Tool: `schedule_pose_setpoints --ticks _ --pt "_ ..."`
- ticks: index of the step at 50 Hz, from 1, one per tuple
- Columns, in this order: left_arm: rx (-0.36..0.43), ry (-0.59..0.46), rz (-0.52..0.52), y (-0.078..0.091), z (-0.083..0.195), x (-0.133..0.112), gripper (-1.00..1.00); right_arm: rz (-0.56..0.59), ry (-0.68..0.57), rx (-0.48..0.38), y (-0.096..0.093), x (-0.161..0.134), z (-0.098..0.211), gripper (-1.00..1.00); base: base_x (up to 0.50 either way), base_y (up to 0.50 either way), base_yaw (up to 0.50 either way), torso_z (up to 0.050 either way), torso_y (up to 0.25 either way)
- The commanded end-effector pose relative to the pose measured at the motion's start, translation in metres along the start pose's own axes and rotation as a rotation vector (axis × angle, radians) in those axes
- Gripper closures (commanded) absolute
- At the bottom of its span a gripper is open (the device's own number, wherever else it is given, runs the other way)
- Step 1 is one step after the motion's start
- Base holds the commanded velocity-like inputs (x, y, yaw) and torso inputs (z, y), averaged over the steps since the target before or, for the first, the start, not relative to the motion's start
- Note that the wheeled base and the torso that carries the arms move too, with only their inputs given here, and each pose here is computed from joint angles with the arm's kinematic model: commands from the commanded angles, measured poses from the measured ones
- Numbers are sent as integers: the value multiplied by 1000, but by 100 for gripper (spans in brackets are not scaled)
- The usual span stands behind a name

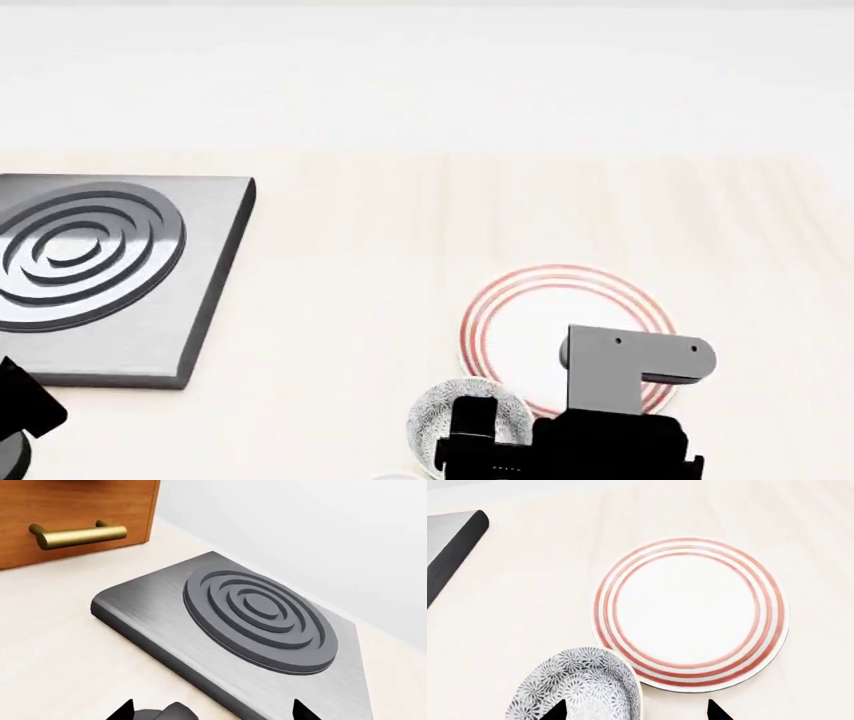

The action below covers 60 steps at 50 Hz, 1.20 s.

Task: Pick the akita bowl between the plate and the ramekin and place it on the plate.

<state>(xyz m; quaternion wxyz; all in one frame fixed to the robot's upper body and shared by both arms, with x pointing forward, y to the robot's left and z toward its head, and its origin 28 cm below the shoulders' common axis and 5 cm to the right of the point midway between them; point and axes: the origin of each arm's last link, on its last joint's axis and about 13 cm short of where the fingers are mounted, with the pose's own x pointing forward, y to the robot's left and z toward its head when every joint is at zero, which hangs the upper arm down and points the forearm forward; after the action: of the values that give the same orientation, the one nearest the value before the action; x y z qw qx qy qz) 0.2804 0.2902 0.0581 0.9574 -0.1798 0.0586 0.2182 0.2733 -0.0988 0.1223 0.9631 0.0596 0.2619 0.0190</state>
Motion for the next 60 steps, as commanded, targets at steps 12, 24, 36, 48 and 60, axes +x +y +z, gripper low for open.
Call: schedule_pose_setpoints --ticks 12,24,36,48,60 --pt "-9 19 0 0 -4 0 -100 13 49 45 -2 10 -6 -100 0 0 0 -1 0" --pt "-9 18 1 0 -4 -1 -100 5 44 93 -3 18 -5 -100 0 0 0 0 0" --pt "-9 18 1 0 -4 -1 -100 12 89 107 -2 29 -7 -100 0 0 0 0 0" --pt "-9 18 2 0 -5 0 -100 27 120 96 -2 31 -12 -100 0 0 0 0 0" --pt "-9 17 4 0 -4 0 -100 26 131 107 -3 37 -16 -100 0 0 0 -1 0"
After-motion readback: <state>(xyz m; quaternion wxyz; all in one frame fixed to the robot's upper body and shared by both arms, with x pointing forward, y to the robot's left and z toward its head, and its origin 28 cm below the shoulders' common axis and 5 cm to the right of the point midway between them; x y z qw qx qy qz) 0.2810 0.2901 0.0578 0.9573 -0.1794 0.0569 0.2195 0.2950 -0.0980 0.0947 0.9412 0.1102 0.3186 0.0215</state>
